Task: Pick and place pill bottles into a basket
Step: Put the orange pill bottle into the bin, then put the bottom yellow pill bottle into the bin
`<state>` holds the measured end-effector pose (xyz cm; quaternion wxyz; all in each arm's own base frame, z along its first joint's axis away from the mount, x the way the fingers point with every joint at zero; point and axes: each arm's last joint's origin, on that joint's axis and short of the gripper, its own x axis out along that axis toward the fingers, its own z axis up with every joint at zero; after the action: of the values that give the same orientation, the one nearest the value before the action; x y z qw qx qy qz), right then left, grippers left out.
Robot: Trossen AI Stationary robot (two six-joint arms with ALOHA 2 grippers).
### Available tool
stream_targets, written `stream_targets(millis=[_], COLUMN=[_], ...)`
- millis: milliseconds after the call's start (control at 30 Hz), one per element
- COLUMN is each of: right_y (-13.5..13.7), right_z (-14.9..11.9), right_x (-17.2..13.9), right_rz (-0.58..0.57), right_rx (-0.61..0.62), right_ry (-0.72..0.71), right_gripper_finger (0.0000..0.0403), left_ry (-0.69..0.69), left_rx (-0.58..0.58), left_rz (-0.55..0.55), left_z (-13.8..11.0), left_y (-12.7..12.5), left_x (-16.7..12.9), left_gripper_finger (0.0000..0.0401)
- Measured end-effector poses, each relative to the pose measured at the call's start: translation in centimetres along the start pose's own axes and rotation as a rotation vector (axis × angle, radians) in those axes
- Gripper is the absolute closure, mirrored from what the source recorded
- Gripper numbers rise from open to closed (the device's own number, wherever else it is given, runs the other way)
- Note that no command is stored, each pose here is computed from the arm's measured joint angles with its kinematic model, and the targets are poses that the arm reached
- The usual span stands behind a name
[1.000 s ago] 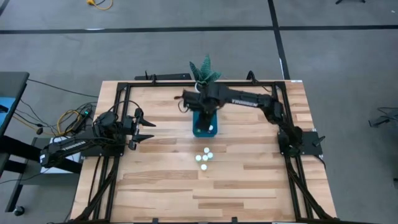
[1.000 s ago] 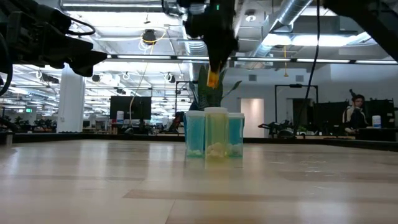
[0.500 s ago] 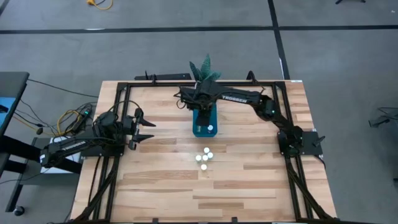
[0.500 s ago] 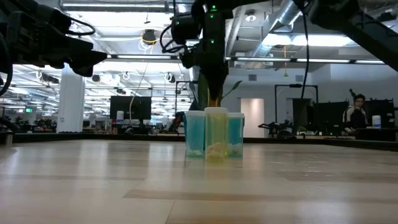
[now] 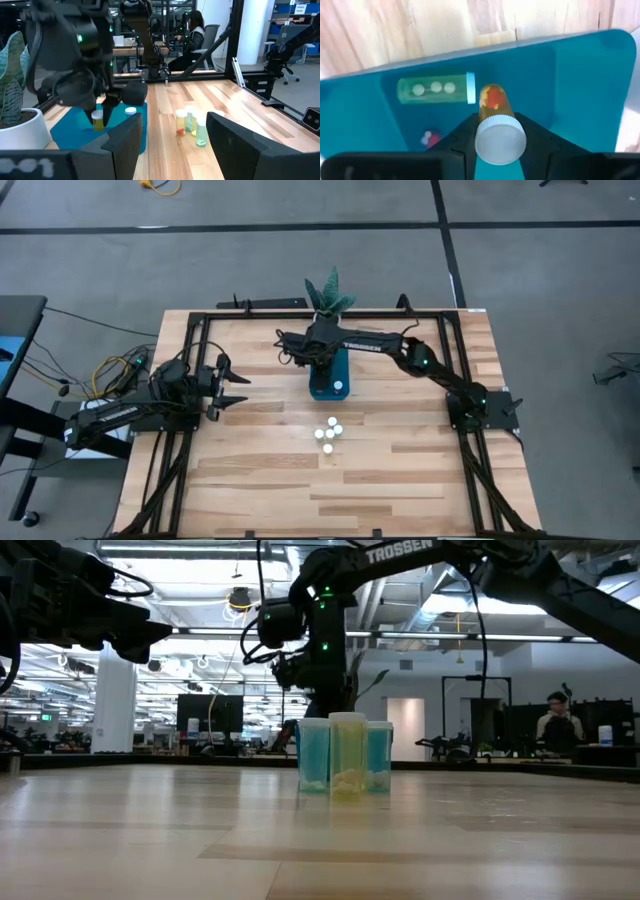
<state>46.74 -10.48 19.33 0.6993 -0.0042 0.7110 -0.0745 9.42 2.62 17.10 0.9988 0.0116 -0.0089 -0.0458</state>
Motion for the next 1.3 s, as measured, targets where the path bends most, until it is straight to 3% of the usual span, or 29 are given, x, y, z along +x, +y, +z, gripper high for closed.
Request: stream_targets(millis=[600, 1100, 1300], right_y=[0.0, 0.0, -0.1], right_z=[0.6, 0.6, -0.2], right_x=[0.8, 0.8, -1.7], right_rz=[-0.017, -0.022, -0.029], right_rx=[-0.049, -0.074, -0.074], right_ry=[-0.024, -0.025, -0.055], right_gripper_finger=[0.0291, 0.0228, 0.0218], left_ry=[0.003, 0.003, 0.003], left_rx=[-0.002, -0.002, -0.002], left_rz=[0.0, 0.0, -0.001], left_z=[0.0, 0.0, 0.0], left_y=[0.0, 0.0, 0.0], left_x=[0.0, 0.0, 0.0], left_gripper_finger=[0.0189, 0.0189, 0.0189])
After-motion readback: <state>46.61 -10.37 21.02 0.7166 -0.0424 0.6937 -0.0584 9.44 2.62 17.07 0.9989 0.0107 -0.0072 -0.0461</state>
